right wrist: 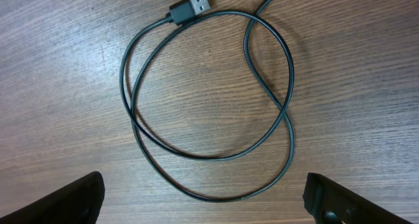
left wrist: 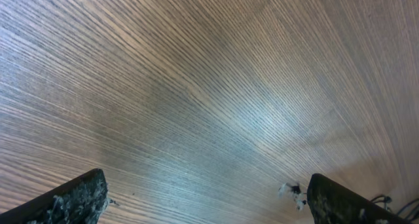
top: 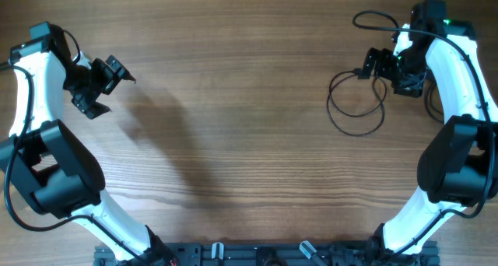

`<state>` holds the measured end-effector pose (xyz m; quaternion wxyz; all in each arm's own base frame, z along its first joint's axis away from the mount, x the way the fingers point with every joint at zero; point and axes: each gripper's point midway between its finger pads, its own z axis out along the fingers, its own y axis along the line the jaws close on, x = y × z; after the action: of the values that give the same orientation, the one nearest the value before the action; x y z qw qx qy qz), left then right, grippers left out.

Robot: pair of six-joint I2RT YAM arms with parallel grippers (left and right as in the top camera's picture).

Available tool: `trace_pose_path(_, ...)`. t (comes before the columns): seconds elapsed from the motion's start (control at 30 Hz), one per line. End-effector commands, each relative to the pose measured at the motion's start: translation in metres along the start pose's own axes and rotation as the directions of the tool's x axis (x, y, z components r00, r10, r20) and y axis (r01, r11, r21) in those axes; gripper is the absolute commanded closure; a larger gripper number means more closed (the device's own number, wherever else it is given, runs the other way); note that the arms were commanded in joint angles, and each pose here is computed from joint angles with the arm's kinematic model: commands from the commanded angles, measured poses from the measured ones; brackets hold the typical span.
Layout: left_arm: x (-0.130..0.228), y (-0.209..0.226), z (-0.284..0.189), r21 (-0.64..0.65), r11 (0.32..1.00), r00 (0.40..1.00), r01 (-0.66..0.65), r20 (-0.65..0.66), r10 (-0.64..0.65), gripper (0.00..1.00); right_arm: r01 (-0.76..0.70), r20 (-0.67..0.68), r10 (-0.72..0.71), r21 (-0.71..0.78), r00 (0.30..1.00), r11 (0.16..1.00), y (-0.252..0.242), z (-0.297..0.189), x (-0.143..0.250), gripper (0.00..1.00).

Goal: Untangle cables

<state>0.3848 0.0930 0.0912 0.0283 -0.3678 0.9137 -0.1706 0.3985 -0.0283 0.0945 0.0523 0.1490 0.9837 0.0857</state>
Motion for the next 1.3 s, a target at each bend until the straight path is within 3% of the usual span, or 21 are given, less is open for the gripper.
trace_pose_path(0.0,0.001,-0.004,-0.004,0.015,1.0,1.0,-0.004,0.005,0.004,0.0,0.047,-0.007,-0.047,0.019,0.999,0.999,-0.003,0.004,0.0,0.0)
trace_pose_path(0.13,0.001,-0.004,-0.004,0.015,1.0,1.0,-0.004,0.005,0.004,0.0,0.074,0.156,-0.073,0.001,0.985,0.997,0.004,0.001,-0.04,0.0)
trace_pose_path(0.23,0.001,-0.004,-0.004,0.015,1.0,1.0,-0.004,0.005,0.004,0.0,0.112,0.365,-0.099,-0.016,0.926,0.994,0.015,-0.013,-0.091,0.0)
trace_pose_path(0.3,0.001,-0.004,-0.004,0.015,1.0,1.0,-0.004,0.005,0.004,0.0,0.126,0.432,-0.106,-0.019,0.895,0.992,0.019,-0.02,-0.107,0.0)
trace_pose_path(0.87,0.001,-0.004,-0.004,0.015,1.0,1.0,-0.004,0.005,0.004,0.0,0.14,0.475,-0.113,-0.021,0.873,0.99,0.025,-0.032,-0.113,0.0)
trace_pose_path(1.03,0.001,-0.004,-0.004,0.015,1.0,1.0,-0.004,0.005,0.004,0.0,0.193,0.679,-0.126,-0.024,0.723,0.981,0.047,-0.154,-0.1,0.0)
trace_pose_path(1.27,0.001,-0.004,-0.004,0.015,1.0,1.0,-0.004,0.005,0.004,0.0,0.275,0.932,-0.103,0.004,0.347,0.961,0.064,-0.356,-0.002,0.0)
